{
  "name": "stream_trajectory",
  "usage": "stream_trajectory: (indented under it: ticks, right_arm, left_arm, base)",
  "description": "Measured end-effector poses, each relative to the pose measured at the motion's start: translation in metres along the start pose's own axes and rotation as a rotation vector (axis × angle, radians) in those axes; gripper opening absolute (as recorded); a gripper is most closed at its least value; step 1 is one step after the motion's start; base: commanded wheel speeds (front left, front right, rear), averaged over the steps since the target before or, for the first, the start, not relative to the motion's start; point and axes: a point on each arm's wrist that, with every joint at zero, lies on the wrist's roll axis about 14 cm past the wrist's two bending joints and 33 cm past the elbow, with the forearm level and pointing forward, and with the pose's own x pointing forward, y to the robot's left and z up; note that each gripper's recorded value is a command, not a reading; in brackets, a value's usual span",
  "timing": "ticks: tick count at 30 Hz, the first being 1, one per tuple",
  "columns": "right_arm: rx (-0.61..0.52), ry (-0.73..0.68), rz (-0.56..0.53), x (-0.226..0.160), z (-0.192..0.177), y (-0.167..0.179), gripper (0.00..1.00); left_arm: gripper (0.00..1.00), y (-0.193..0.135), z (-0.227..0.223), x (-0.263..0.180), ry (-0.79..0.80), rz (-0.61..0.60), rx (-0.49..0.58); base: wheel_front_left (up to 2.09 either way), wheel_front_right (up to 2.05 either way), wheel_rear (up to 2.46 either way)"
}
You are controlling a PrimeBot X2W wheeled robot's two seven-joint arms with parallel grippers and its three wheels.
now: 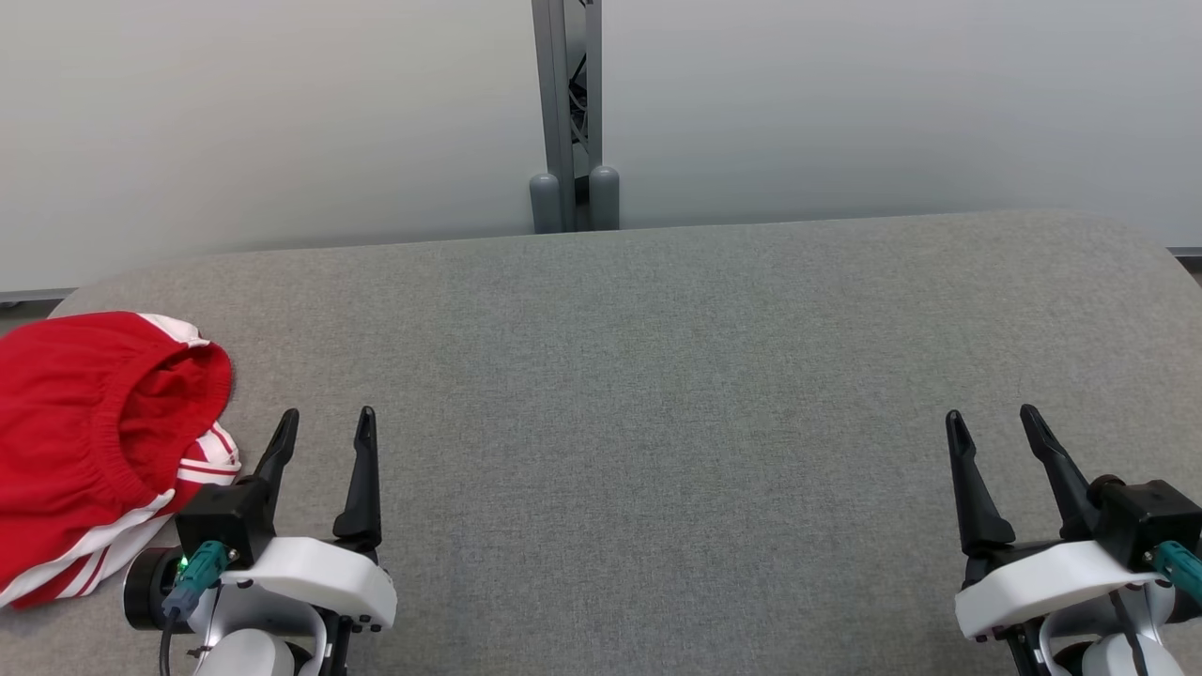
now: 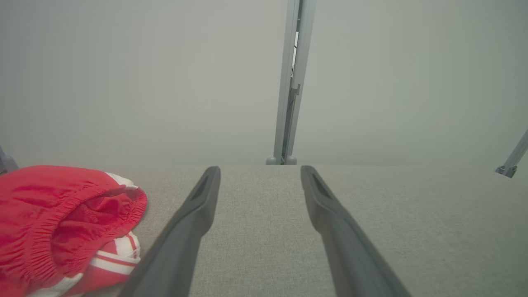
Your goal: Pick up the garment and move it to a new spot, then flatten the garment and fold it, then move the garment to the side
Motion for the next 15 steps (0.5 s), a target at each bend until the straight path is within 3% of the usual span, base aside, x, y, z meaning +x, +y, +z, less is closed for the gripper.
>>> stream_trajectory:
  ticks: [15]
  right_arm:
    - [0.000,-0.045,0.025,-0.003,0.007,0.010,1.00]
  left_arm:
    - [1.00,0.010,-0.006,-0.002,0.042,0.031,0.070]
  base:
    - [0.00,0.00,0.00]
